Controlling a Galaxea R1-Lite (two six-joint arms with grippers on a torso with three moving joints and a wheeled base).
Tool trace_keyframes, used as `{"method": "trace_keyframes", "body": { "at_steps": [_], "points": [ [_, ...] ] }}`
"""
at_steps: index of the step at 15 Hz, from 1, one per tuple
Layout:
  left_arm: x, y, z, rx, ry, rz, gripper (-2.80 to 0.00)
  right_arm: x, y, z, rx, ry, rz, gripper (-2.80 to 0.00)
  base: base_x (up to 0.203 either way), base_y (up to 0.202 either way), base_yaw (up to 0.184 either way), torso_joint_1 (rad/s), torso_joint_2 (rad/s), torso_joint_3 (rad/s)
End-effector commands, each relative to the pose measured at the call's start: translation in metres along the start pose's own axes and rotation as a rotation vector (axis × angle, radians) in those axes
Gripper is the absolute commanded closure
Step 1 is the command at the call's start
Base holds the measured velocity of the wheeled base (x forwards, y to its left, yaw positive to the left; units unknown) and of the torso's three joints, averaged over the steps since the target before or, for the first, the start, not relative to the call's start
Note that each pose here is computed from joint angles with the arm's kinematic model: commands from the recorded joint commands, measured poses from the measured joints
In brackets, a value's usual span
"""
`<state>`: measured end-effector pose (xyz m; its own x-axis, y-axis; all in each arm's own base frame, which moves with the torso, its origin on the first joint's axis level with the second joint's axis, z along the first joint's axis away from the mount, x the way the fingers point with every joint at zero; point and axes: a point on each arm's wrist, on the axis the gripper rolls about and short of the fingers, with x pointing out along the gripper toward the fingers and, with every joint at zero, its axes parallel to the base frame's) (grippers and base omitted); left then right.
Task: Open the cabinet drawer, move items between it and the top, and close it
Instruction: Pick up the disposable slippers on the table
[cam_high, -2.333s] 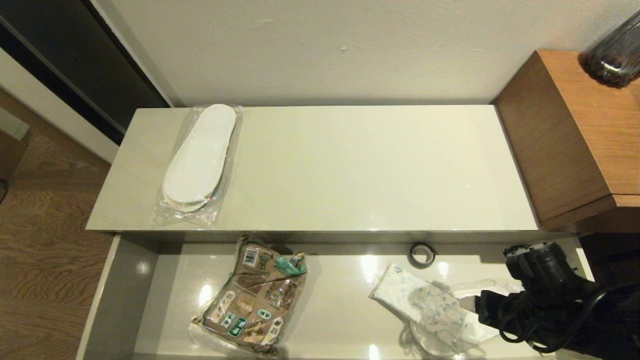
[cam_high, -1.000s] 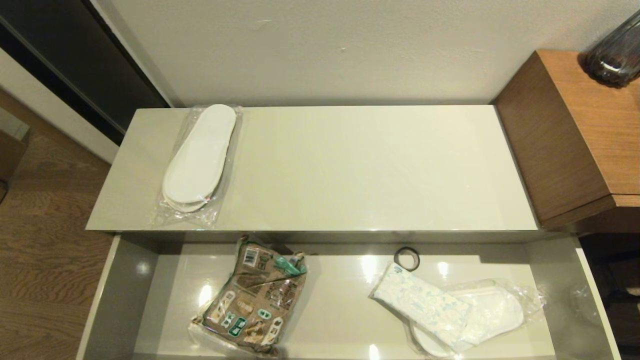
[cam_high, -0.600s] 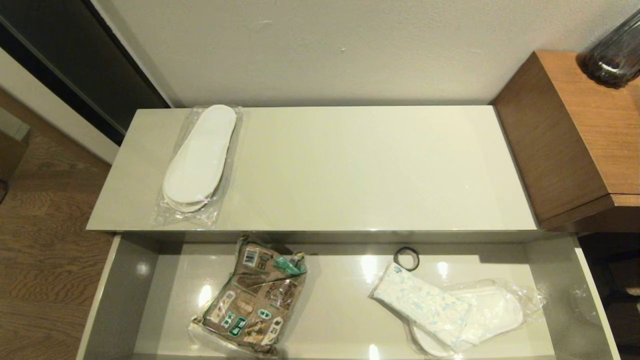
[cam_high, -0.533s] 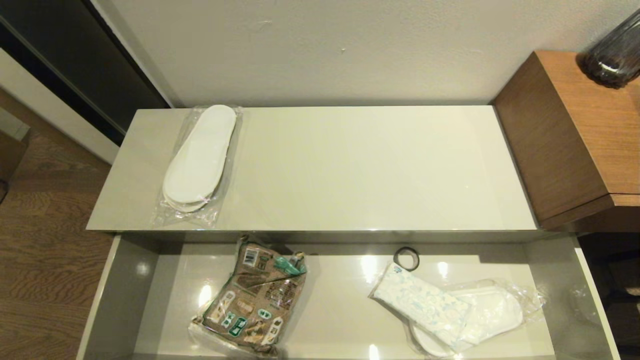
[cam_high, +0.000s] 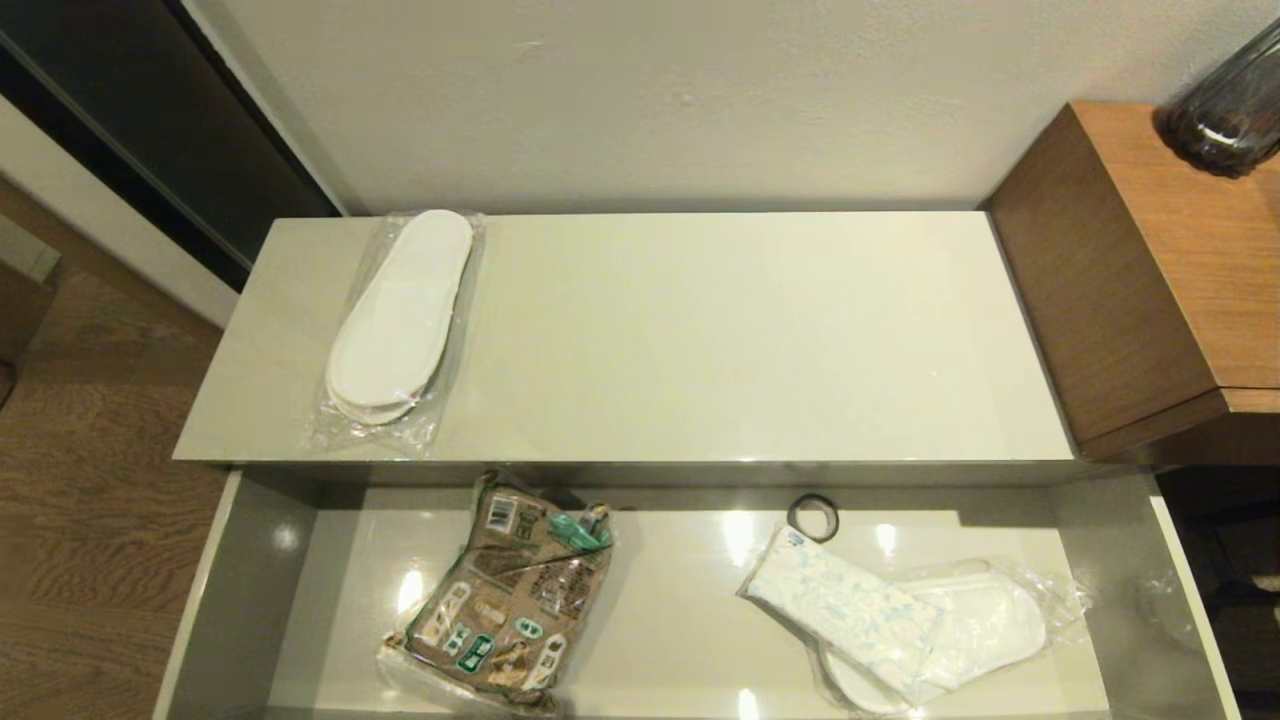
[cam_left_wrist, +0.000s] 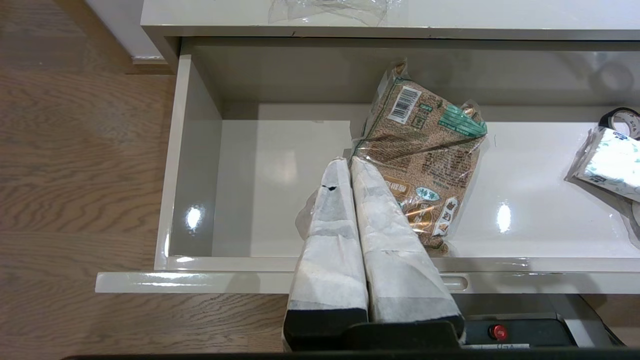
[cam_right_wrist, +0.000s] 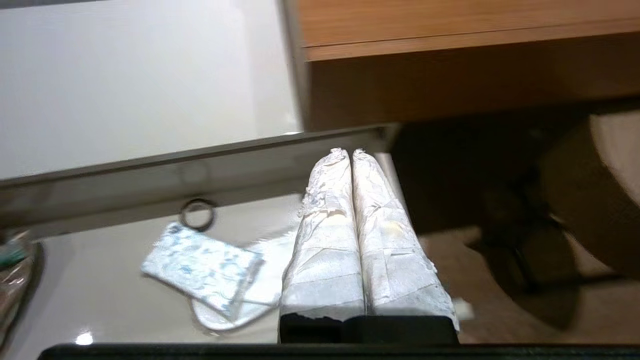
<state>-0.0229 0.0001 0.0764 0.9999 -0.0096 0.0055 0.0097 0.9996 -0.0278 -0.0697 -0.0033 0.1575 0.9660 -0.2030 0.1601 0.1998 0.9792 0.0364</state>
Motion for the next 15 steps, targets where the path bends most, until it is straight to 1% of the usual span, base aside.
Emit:
{"method": "trace_keyframes", "body": {
  "at_steps": [1, 3, 4, 5, 6, 8, 15],
  "points": [
    [0.000, 0.000, 0.000, -0.001, 0.001, 0.000, 0.00, 0.020, 0.006, -0.030, -0.016, -0.046, 0.095, 0.00, 0.000, 0.000, 0.000, 0.000, 0.00, 0.000],
    [0.000, 0.000, 0.000, -0.001, 0.001, 0.000, 0.00, 0.031, 0.009, -0.065, -0.085, -0.017, 0.142, 0.00, 0.000, 0.000, 0.000, 0.000, 0.00, 0.000],
    [0.000, 0.000, 0.000, 0.000, 0.001, 0.000, 0.00, 0.033, 0.010, -0.076, -0.121, 0.010, 0.159, 0.00, 0.000, 0.000, 0.000, 0.000, 0.00, 0.000],
    [0.000, 0.000, 0.000, 0.000, 0.001, 0.000, 0.00, 0.033, 0.010, -0.081, -0.151, 0.058, 0.177, 0.00, 0.000, 0.000, 0.000, 0.000, 0.00, 0.000],
    [0.000, 0.000, 0.000, 0.000, 0.001, 0.000, 0.00, 0.032, 0.010, -0.085, -0.164, 0.110, 0.194, 0.00, 0.000, 0.000, 0.000, 0.000, 0.00, 0.000],
    [0.000, 0.000, 0.000, 0.000, 0.001, 0.000, 0.00, 0.032, 0.010, -0.083, -0.157, 0.089, 0.200, 0.00, 0.000, 0.000, 0.000, 0.000, 0.00, 0.000],
    [0.000, 0.000, 0.000, 0.000, 0.001, 0.000, 0.00, 0.032, 0.010, -0.083, -0.159, 0.089, 0.201, 0.00, 0.000, 0.000, 0.000, 0.000, 0.00, 0.000]
  ]
}}
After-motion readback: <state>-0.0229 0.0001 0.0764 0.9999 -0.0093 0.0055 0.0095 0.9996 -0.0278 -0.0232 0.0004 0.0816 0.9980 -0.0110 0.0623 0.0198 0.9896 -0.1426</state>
